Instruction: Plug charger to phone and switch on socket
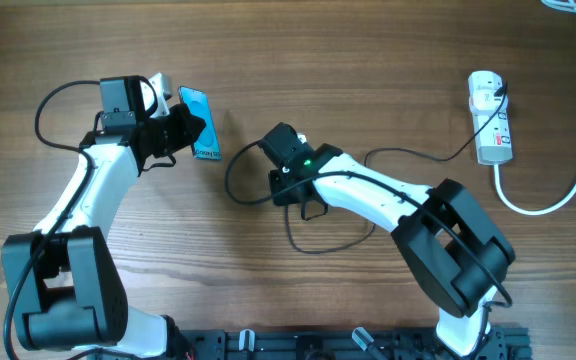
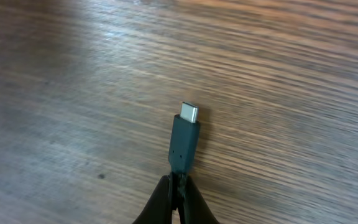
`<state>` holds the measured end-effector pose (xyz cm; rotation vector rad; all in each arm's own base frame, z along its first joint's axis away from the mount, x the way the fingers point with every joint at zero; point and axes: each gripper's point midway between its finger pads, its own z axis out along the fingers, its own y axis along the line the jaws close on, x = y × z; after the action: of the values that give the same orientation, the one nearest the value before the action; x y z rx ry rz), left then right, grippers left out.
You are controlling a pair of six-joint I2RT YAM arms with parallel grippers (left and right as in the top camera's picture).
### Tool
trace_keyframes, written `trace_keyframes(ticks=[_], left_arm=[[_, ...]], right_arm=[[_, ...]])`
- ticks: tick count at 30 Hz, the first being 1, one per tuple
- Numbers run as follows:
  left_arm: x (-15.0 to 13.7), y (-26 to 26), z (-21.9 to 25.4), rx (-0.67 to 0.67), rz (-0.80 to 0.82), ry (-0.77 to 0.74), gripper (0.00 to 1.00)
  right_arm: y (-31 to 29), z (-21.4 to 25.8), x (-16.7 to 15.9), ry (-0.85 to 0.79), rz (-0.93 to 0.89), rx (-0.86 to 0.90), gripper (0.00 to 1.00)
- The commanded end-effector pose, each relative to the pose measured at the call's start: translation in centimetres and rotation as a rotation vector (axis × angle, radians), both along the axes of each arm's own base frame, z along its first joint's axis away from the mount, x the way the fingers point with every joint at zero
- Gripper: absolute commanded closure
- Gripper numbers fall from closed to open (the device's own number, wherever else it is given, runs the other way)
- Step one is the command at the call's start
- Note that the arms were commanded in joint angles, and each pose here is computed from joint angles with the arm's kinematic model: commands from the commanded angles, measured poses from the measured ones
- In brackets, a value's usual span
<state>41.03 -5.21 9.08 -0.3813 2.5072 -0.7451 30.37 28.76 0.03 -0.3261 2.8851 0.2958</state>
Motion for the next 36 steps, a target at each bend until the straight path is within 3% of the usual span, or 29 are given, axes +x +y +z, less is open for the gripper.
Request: trace_keyframes(ticks=[1,8,13,20,23,24,25,26,31,36], left_arm=[[0.2,-1.0,1.0,-0.067,-0.039,-0.029,0.96],[-0.4,-2.7,3.7,-0.238,-0.192,-0.116,0.96],[-1.7,-4.2,7.1,-0.428,-0.351,-0.216,0.96],[-3.9,-5.9,11.2,-0.609,-0.563,-0.352,0.96],[-3.7,-5.9,11.1,-0.6,-0.559,-0.354,0.96],[-3.4,-5.7,10.7,-0.577,-0.539,-0.347,0.96],[-3.1,-5.5,10.2,-0.55,-0.513,-0.332,0.96],[-2.7,-5.2,9.5,-0.516,-0.481,-0.315,0.96],[-0.6,-2.3,4.9,-0.308,-0.222,-0.151,0.96],[0.0,0.1,2.5,-0.206,-0.049,-0.048,0.96]], right_arm=[[1.0,3.2,-0.1,0.004,0.132,0.143,0.96],[2.4,10.7,-0.8,-0.007,0.393,0.504,0.96],[3.4,14.3,-3.9,0.022,0.647,0.81,0.96],[4.3,16.0,-5.0,-0.019,0.754,0.975,0.96],[4.3,15.1,-3.7,-0.029,0.68,0.908,0.96],[3.8,13.6,-2.5,-0.014,0.577,0.817,0.95],[3.2,12.3,-1.7,0.005,0.484,0.736,0.9],[2.5,11.2,-1.2,0.025,0.405,0.667,0.78],[2.4,9.3,-1.0,0.033,0.288,0.53,0.04],[3.1,8.2,-0.4,-0.013,0.124,0.393,0.03]])
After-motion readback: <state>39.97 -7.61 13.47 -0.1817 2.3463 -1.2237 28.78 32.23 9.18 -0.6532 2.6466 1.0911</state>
